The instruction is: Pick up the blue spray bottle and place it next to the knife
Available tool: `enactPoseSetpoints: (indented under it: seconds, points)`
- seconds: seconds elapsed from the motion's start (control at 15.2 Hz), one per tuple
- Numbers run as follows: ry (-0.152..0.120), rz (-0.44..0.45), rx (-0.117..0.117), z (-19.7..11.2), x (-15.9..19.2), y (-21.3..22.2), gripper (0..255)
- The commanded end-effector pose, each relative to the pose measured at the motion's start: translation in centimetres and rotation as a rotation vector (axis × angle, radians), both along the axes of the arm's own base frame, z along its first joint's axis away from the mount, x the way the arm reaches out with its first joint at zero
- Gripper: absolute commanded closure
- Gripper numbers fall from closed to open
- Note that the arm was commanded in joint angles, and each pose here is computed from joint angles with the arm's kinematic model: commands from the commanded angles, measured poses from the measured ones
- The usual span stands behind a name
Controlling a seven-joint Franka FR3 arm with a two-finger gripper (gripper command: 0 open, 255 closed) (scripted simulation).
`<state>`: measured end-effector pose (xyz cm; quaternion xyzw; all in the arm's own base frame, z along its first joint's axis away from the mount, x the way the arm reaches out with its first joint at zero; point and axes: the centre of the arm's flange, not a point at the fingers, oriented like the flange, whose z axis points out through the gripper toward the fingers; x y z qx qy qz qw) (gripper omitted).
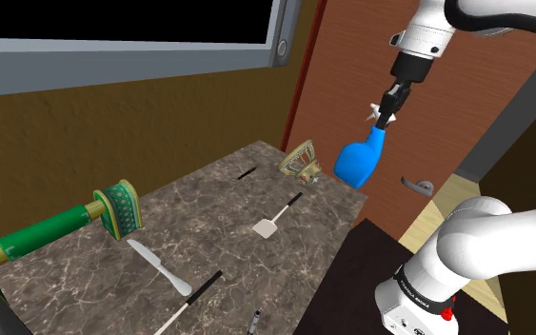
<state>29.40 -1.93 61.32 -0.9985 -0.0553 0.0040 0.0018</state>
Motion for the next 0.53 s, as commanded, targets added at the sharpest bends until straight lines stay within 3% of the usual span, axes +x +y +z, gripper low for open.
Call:
enactPoseSetpoints:
  seconds: [0.0, 0.46]
  points:
    - [0.0, 0.0, 0.0, 1.2, 0.0, 0.1, 255]
    - [0.0, 0.0, 0.0, 4.9, 0.0, 0.1, 255]
